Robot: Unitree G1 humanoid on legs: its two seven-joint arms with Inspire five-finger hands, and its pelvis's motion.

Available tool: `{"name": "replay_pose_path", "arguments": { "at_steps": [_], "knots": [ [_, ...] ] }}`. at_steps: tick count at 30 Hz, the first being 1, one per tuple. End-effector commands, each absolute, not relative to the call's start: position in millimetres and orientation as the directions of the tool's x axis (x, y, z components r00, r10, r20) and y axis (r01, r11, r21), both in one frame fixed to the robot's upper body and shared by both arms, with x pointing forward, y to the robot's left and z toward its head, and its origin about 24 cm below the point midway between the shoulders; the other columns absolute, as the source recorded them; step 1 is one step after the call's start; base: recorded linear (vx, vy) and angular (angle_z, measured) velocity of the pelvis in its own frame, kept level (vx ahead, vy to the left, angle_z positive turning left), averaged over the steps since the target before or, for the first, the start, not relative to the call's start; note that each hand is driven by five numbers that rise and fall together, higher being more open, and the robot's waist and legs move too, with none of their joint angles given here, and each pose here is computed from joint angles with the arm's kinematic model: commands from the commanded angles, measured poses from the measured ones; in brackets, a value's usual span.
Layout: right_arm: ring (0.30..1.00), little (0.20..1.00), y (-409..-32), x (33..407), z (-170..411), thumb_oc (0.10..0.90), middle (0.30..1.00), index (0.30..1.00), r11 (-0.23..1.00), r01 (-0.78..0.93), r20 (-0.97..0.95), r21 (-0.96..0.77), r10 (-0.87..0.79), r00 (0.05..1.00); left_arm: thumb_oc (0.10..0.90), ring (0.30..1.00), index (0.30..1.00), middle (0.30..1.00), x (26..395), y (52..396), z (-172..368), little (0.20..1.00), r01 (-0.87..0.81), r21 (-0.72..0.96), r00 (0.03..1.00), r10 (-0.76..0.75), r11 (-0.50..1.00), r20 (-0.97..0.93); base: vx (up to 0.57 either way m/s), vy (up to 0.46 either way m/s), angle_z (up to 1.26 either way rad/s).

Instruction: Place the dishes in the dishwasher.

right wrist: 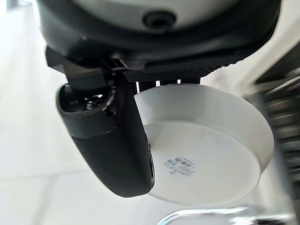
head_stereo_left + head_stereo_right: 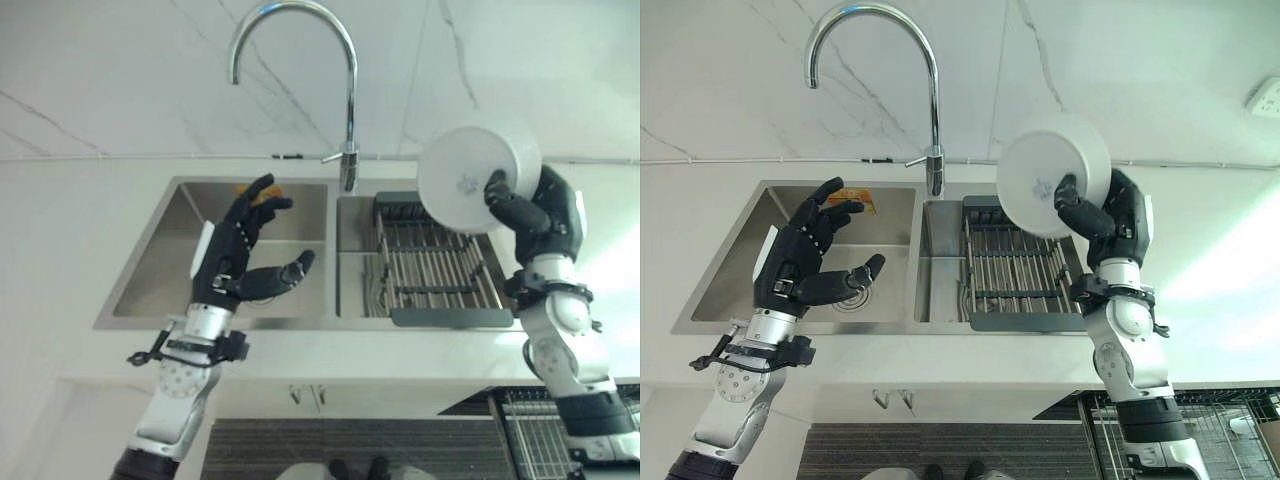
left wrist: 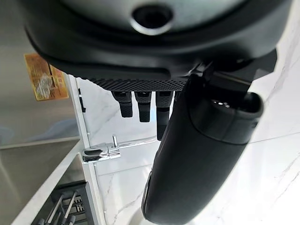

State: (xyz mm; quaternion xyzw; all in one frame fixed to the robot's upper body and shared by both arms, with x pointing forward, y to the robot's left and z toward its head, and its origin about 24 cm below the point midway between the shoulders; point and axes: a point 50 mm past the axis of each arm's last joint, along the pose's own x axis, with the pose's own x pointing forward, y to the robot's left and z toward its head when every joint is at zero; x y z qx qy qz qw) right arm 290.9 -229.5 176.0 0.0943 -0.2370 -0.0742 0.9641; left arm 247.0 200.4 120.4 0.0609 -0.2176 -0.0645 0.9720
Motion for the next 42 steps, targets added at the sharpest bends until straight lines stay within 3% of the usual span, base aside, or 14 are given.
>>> {"name": "replay_pose_path", "arguments": {
  "at_steps": [1, 4, 11, 15, 16, 19, 27, 32, 40, 42],
  "knots": [
    [0.3, 0.3, -234.9, 259.8, 244.9, 0.4, 0.3, 0.3, 0.974, 0.012, 0.792, 0.226, -0.191, 0.579, 0.8, 0.9, 0.9, 0.9, 234.3, 191.6, 168.8, 0.9, 0.135, 0.173, 0.74, -0.216, 0.976, 0.637, -0.01, -0.073, -0.12],
    [0.3, 0.3, -233.9, 248.0, 248.5, 0.4, 0.3, 0.3, 0.97, -0.013, 0.822, 0.242, -0.198, 0.533, 0.8, 0.9, 0.9, 0.9, 233.1, 190.7, 168.3, 0.9, 0.17, 0.155, 0.741, -0.23, 0.973, 0.631, 0.0, -0.057, -0.03],
    [0.3, 0.3, -228.5, 227.5, 239.4, 0.4, 0.3, 0.3, 0.963, -0.068, 0.844, 0.261, -0.193, 0.5, 0.8, 0.9, 0.9, 0.9, 227.3, 167.4, 154.6, 0.9, 0.578, -0.111, 0.705, -0.426, 0.809, 0.567, -0.01, -0.07, -0.09],
    [0.3, 0.3, -234.2, 215.9, 236.1, 0.4, 0.3, 0.3, 0.953, -0.086, 0.85, 0.289, -0.214, 0.482, 0.8, 0.9, 0.9, 0.9, 214.5, 137.5, 148.5, 0.9, 0.852, -0.26, 0.511, -0.619, 0.454, 0.596, -0.07, -0.01, -0.16],
    [0.3, 0.3, -234.5, 214.8, 233.4, 0.4, 0.3, 0.3, 0.945, -0.086, 0.846, 0.316, -0.239, 0.477, 0.8, 0.9, 0.9, 0.9, 205.1, 117.5, 142.9, 0.9, 0.927, -0.267, 0.373, -0.704, 0.262, 0.604, -0.15, 0.072, -0.32],
    [0.3, 0.3, -224.5, 208.7, 238.5, 0.4, 0.3, 0.3, 0.963, -0.069, 0.874, 0.261, -0.206, 0.44, 0.8, 0.9, 0.9, 0.9, 198.5, 103.2, 140.8, 0.9, 0.951, -0.274, 0.285, -0.739, 0.141, 0.61, -0.15, 0.274, -0.66],
    [0.3, 0.3, -227.2, 204.2, 232.1, 0.4, 0.3, 0.3, 0.955, -0.099, 0.862, 0.28, -0.204, 0.464, 0.8, 0.9, 0.9, 0.9, 193.2, 87.9, 119.5, 0.9, 0.953, -0.286, 0.232, -0.86, 0.106, 0.455, -0.07, 0.104, -0.58],
    [0.3, 0.3, -220.4, 202.7, 232.8, 0.4, 0.3, 0.3, 0.949, -0.166, 0.888, 0.268, -0.177, 0.424, 0.8, 0.9, 0.9, 0.9, 196.5, 93.5, 108.6, 0.9, 0.953, -0.209, 0.277, -0.907, 0.219, 0.316, -0.24, -0.152, -0.93],
    [0.3, 0.3, -215.1, 203.8, 233.5, 0.4, 0.3, 0.3, 0.954, -0.142, 0.875, 0.265, -0.176, 0.452, 0.8, 0.9, 0.9, 0.9, 198.2, 101.2, 78.5, 0.9, 0.922, -0.209, 0.354, -0.928, 0.325, 0.118, -0.02, -0.305, -0.29],
    [0.3, 0.3, -213.8, 208.2, 231.6, 0.4, 0.3, 0.3, 0.95, -0.159, 0.861, 0.268, -0.161, 0.483, 0.8, 0.9, 0.9, 0.9, 198.3, 104.4, 65.3, 0.9, 0.884, -0.238, 0.427, -0.902, 0.402, 0.064, 0.0, -0.415, 0.4]
  ]
}}
